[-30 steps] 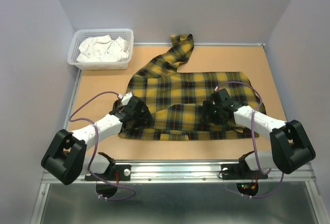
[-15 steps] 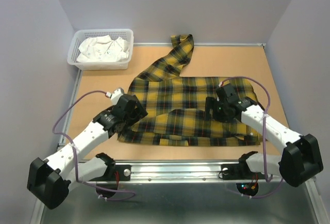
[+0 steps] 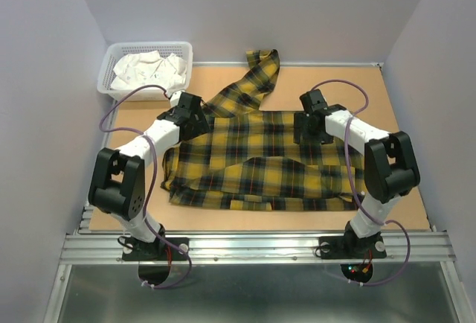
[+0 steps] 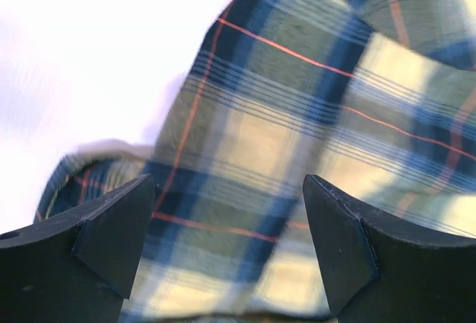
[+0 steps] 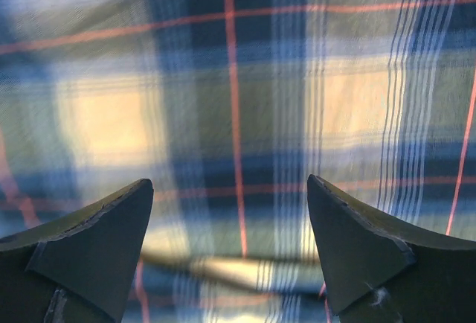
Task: Fold and stack the long sleeve shirts
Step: Fold the shirt
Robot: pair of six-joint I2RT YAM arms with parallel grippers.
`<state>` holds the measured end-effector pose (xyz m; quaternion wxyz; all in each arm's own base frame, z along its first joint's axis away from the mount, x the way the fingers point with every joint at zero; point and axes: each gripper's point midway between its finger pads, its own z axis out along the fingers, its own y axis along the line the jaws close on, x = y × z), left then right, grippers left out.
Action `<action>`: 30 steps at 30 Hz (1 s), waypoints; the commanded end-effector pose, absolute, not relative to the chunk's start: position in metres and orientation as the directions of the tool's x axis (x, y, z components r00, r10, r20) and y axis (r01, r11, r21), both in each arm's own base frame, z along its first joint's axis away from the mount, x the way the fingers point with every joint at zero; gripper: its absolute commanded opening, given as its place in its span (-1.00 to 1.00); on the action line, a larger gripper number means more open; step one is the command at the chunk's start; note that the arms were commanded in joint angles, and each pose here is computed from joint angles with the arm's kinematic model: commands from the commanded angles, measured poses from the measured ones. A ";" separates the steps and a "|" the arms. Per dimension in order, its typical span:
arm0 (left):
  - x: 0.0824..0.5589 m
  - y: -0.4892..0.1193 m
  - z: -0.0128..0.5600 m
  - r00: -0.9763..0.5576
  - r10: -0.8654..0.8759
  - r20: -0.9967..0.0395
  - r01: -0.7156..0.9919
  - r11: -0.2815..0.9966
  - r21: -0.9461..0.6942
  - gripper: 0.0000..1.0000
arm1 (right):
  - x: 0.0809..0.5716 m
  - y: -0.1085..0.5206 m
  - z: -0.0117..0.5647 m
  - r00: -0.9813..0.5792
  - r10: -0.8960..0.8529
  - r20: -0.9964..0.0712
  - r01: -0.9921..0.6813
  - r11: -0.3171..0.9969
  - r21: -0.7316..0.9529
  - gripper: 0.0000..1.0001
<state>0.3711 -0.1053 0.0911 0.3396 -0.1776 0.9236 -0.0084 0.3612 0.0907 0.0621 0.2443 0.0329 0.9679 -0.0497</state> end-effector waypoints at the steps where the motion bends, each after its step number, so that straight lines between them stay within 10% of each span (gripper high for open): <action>1: 0.388 -0.107 0.084 -0.726 -0.271 -0.632 -0.260 0.959 -0.113 0.85 | 0.395 0.095 0.074 -0.841 0.052 -0.538 0.093 0.994 -0.050 0.78; 20: 0.266 -0.080 0.004 -0.910 -0.292 -0.295 -0.291 0.955 -0.049 0.84 | 0.287 0.082 0.015 -0.929 0.183 -0.322 0.196 0.981 -0.008 0.78; 30: 0.358 -0.075 0.098 -0.757 -0.270 -0.594 -0.231 0.962 -0.144 0.84 | 0.388 0.058 0.122 -0.785 0.226 -0.577 0.213 0.973 0.092 0.77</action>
